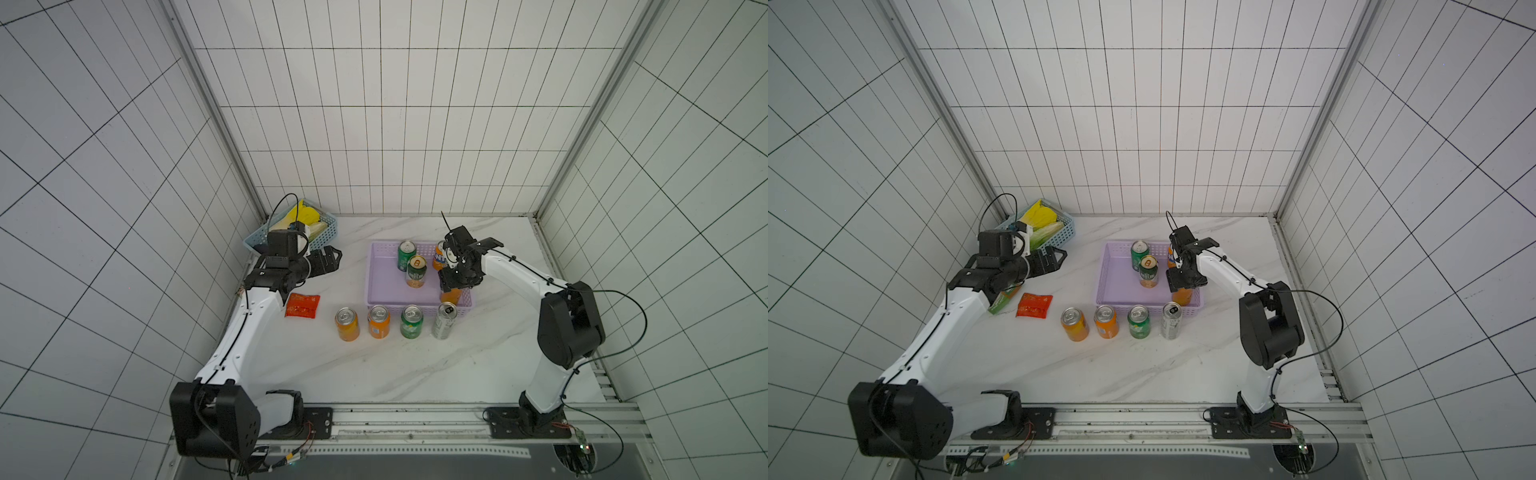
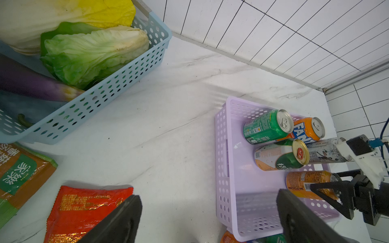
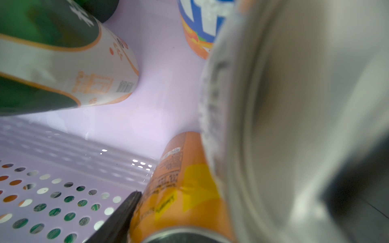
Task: Take out the drinks from the basket
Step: Pick up the drink from the basket.
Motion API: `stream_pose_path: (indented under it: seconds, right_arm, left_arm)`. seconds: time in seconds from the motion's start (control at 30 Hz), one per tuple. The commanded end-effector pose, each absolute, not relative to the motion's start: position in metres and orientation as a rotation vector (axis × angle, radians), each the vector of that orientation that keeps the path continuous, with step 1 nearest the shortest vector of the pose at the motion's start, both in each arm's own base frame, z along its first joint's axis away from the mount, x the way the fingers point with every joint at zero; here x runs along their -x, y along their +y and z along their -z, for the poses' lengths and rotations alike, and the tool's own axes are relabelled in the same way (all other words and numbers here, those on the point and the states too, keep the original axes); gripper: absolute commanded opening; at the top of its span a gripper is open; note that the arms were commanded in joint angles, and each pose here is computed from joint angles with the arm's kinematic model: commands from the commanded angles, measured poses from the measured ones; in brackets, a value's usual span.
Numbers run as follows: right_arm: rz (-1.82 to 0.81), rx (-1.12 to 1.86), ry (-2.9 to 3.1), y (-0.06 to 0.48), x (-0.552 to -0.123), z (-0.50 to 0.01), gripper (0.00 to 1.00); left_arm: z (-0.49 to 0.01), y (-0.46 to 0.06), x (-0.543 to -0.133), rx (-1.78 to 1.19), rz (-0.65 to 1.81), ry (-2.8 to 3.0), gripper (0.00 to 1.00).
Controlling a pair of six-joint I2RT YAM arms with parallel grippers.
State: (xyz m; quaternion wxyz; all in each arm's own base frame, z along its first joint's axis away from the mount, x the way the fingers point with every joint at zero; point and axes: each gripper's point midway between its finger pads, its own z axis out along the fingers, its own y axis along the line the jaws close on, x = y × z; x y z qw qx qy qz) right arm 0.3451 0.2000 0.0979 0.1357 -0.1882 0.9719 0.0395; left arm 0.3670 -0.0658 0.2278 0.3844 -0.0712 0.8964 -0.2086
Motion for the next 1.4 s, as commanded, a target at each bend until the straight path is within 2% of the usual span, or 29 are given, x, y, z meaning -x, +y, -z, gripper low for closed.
stream_pose_path:
  seconds: [0.0, 0.4, 0.97, 1.37]
  right_arm:
    - [-0.117, 0.547, 2.773, 0.202, -0.344, -0.127, 0.63]
    - [-0.142, 0.556, 2.72, 0.198, -0.331, -0.172, 0.61]
    - [-0.161, 0.548, 2.664, 0.171, -0.288, -0.239, 0.62]
    - [-0.163, 0.499, 2.69, 0.149, -0.251, -0.232, 0.61]
  left_arm:
    - [-0.229, -0.067, -0.37, 0.157, 0.533, 2.273, 0.98]
    - [-0.229, -0.067, -0.37, 0.157, 0.532, 2.273, 0.98]
    - [-0.229, -0.066, -0.37, 0.157, 0.527, 2.272, 0.98]
    - [-0.228, -0.066, -0.371, 0.156, 0.526, 2.274, 0.98]
